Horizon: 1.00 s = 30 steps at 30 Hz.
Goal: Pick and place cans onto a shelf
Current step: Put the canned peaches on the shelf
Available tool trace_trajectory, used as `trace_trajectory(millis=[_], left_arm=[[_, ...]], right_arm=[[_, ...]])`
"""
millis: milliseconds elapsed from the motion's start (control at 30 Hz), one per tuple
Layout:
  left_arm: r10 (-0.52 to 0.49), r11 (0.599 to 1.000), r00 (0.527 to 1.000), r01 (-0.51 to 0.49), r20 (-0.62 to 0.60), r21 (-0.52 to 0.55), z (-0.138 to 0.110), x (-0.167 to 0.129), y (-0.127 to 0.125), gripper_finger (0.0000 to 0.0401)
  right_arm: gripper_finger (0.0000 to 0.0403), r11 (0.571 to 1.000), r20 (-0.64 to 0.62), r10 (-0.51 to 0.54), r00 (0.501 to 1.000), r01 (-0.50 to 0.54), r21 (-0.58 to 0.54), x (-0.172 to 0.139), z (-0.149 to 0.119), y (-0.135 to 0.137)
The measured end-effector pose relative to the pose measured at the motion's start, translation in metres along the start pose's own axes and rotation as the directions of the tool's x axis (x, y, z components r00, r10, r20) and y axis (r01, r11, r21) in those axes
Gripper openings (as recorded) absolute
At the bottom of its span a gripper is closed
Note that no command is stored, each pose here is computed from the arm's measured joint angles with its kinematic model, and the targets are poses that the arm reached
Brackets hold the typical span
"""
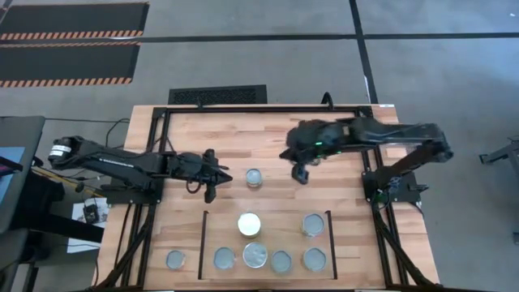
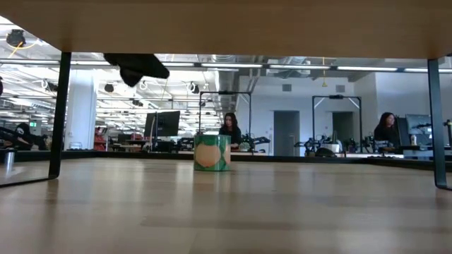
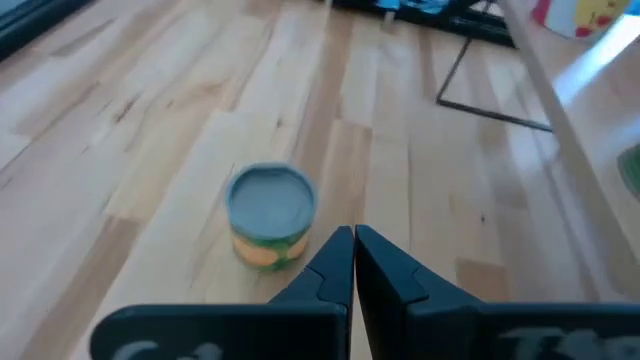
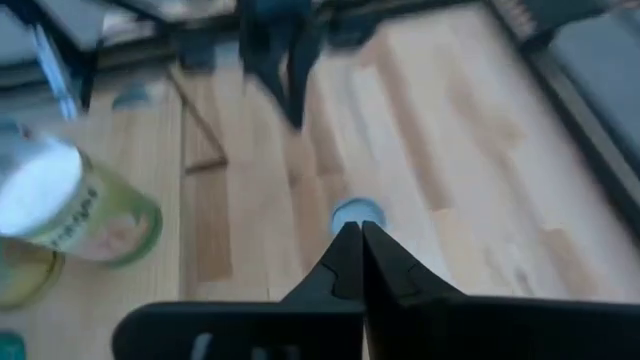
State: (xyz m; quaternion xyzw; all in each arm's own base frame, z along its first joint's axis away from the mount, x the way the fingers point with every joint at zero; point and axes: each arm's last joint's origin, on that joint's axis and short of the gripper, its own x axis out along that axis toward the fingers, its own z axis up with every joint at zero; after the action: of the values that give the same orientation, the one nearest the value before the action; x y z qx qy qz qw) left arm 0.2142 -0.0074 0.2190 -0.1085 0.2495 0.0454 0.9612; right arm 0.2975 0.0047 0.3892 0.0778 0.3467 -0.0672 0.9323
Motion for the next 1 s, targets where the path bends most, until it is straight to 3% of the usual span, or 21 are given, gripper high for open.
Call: trace_trajectory(millis=[167, 367, 667, 1000], left_arm=[[-0.019, 0.999, 0.999, 0.020, -0.035, 0.032, -0.005, 0.022, 0.004, 0.0001], [-0.040, 0.995, 0.994, 0.049, -0.098, 0.085, -0.009, 0.050, 0.005, 0.0037], [-0.009, 0.952, 0.983, 0.064, -0.182, 0.301, 0.000, 0.093, 0.001, 0.0110], [0.160, 0.909, 0.944, -0.027, -0.288, 0.416, -0.002, 0.134, 0.004, 0.0119]], right_arm=[[0.0010, 0.997, 0.132, -0.067, 0.989, 0.061, 0.050, -0.045, -0.003, 0.011], [0.0008, 0.995, 0.190, -0.091, 0.978, 0.082, 0.055, -0.064, -0.008, 0.024], [0.0010, 0.995, 0.167, -0.085, 0.982, 0.075, 0.063, -0.058, -0.010, 0.030], [0.0012, 0.995, 0.151, -0.089, 0.985, 0.080, 0.066, -0.054, -0.010, 0.031]])
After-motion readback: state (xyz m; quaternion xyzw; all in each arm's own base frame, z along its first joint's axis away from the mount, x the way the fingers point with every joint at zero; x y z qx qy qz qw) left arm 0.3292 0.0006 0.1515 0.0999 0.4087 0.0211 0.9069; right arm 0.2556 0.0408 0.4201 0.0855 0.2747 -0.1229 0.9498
